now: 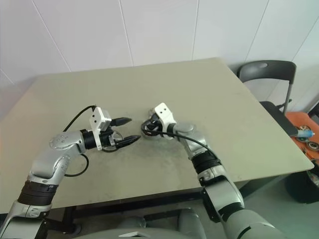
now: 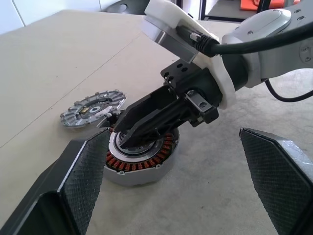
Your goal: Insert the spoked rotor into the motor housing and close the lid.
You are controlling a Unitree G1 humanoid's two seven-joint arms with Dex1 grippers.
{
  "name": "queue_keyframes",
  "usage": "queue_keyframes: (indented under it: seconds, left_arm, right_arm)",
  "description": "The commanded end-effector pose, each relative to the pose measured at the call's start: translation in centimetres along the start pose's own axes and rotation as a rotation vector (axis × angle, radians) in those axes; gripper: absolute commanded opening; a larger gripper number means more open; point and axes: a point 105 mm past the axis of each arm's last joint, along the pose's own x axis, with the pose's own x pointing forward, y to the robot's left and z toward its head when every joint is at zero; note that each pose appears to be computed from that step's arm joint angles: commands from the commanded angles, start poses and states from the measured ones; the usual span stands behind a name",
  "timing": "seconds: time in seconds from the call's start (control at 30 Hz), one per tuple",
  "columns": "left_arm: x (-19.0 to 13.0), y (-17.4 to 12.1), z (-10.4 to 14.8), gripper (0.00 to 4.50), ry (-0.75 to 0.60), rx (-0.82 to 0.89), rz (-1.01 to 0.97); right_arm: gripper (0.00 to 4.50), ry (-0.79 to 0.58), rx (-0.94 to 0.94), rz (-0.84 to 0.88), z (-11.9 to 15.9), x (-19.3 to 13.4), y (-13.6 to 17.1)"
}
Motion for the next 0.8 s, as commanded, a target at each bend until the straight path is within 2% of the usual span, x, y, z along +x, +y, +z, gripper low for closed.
queue_keyframes:
  seconds: [0.03, 0.67, 0.73, 0.8]
  left_arm:
    - [-0.42, 0.30, 1.58, 4.50, -0.038, 0.044, 0.011]
    - [-0.27, 0.28, 1.64, 4.50, -0.042, 0.042, 0.007]
    - [-0.29, 0.28, 1.64, 4.50, -0.042, 0.042, 0.008]
    - [-0.31, 0.29, 1.65, 4.50, -0.042, 0.042, 0.010]
  right_arm:
    - [0.66, -0.041, -0.043, 0.001, 1.71, 0.04, -0.09]
    - [0.66, -0.016, -0.032, -0.001, 0.84, -0.24, -0.35]
    - [1.40, -0.018, -0.027, -0.007, 0.83, -0.26, -0.45]
    - [1.95, -0.027, -0.021, -0.019, 0.99, -0.30, -0.65]
